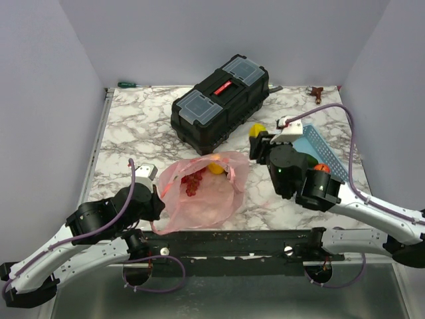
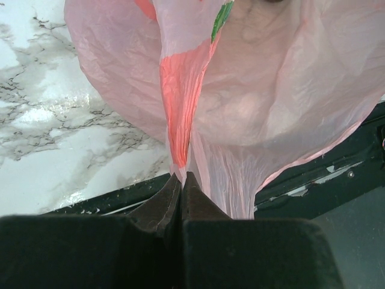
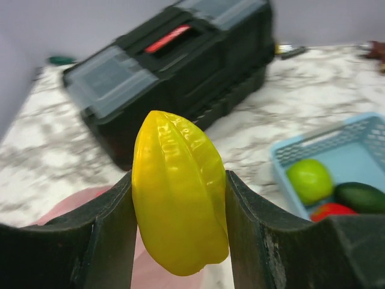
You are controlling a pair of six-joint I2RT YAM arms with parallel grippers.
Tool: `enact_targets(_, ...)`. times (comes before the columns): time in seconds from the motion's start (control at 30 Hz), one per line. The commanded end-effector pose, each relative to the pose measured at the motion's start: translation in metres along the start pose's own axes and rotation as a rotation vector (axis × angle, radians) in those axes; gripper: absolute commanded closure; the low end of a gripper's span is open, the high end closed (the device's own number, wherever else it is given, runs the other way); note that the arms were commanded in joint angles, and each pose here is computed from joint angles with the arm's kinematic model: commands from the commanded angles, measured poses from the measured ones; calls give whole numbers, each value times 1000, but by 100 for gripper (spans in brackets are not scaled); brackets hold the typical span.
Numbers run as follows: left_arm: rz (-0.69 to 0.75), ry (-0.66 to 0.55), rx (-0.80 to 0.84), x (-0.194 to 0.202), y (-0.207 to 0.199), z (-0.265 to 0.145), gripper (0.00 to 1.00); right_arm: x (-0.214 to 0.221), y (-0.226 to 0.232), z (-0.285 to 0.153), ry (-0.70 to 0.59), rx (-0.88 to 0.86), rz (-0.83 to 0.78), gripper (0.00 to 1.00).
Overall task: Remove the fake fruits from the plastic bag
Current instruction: Place the fake fruit in the bin.
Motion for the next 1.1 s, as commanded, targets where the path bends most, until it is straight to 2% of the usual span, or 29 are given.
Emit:
enact_targets(0.0, 8, 4, 2, 1, 0, 1, 100, 20, -59, 21, 70, 248, -61, 99)
enact_targets(0.1, 2, -1, 1, 1, 1, 1, 100, 40, -92, 34, 122, 367, -46, 99)
enact_targets(0.4, 5, 0, 5, 1, 0, 1, 100, 115, -182, 82, 297, 541, 177, 99)
enact_targets(0.5, 11, 4, 13, 1, -1, 1, 100, 134, -211, 97, 308, 643, 261, 99)
enact_targets(0.63, 5, -3, 17, 1, 0, 0, 100, 157, -239, 119, 346, 719, 359, 99)
enact_targets(0.8, 6, -5, 24, 1, -1, -1, 100, 162, -250, 140, 355, 761, 363, 99)
enact_targets(0.83, 5, -7, 25, 1, -1, -1, 100, 164, -250, 143, 364, 759, 354, 97)
enact_targets(0.93, -1, -15, 30, 0, 0, -2, 100, 170, -252, 147, 392, 763, 334, 78)
enact_targets(0.97, -1, -14, 30, 0, 0, -2, 100, 171, -252, 147, 394, 767, 331, 76)
enact_targets(1.07, 2, -12, 32, 0, -1, -2, 100, 175, -253, 145, 399, 760, 314, 59)
Point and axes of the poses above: each gripper's point midway between its finger pads, its own z axis out along the fingers, its own y axis along the line the jaws close on, x = y × z, the point moved 4 cm from there along -z, back along the fingers, and after that the axes turned 9 degrees about -z, right-handed, at the moved point
